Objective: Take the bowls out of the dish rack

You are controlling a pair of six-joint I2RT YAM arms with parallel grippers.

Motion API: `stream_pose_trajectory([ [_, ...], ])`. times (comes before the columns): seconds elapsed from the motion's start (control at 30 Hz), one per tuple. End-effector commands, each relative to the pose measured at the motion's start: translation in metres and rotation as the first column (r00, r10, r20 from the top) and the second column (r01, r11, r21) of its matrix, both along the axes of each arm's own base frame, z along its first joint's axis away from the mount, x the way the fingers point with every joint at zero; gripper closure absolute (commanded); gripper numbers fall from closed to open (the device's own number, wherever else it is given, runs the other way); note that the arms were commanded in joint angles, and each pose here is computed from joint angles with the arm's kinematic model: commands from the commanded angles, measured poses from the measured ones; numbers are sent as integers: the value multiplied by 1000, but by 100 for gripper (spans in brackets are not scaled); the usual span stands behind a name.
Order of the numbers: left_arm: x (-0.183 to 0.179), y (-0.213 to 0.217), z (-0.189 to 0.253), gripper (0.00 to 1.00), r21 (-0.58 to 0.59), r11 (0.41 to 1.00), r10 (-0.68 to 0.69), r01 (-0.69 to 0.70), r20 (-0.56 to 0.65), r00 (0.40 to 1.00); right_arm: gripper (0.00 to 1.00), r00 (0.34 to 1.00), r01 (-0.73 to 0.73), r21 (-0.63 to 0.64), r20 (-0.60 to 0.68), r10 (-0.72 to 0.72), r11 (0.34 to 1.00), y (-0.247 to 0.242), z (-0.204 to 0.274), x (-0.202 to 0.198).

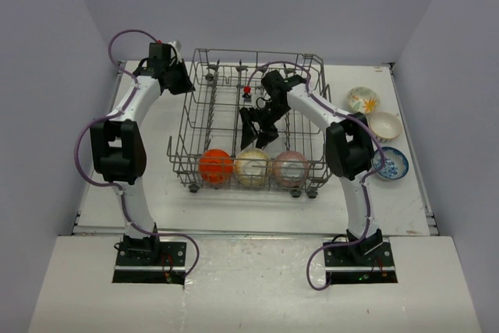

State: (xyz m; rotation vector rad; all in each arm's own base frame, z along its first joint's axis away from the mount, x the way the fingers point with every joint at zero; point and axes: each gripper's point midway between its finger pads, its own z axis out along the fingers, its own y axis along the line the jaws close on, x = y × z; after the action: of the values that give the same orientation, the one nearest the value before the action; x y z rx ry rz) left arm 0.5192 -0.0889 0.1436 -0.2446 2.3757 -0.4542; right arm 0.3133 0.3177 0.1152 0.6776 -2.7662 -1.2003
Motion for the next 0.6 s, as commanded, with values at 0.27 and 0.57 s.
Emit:
stream_pose_trajectory([
  [0.27,-15,20,-38,100,37,994,103,-99,-128,986,34,1000,-11,-56,6,12,998,-8,-7,-9],
  [0.57,-7,19,-37,100,26,994,108,-106,-124,986,40,999,-32,50,4,32,998,-12,33,-41],
])
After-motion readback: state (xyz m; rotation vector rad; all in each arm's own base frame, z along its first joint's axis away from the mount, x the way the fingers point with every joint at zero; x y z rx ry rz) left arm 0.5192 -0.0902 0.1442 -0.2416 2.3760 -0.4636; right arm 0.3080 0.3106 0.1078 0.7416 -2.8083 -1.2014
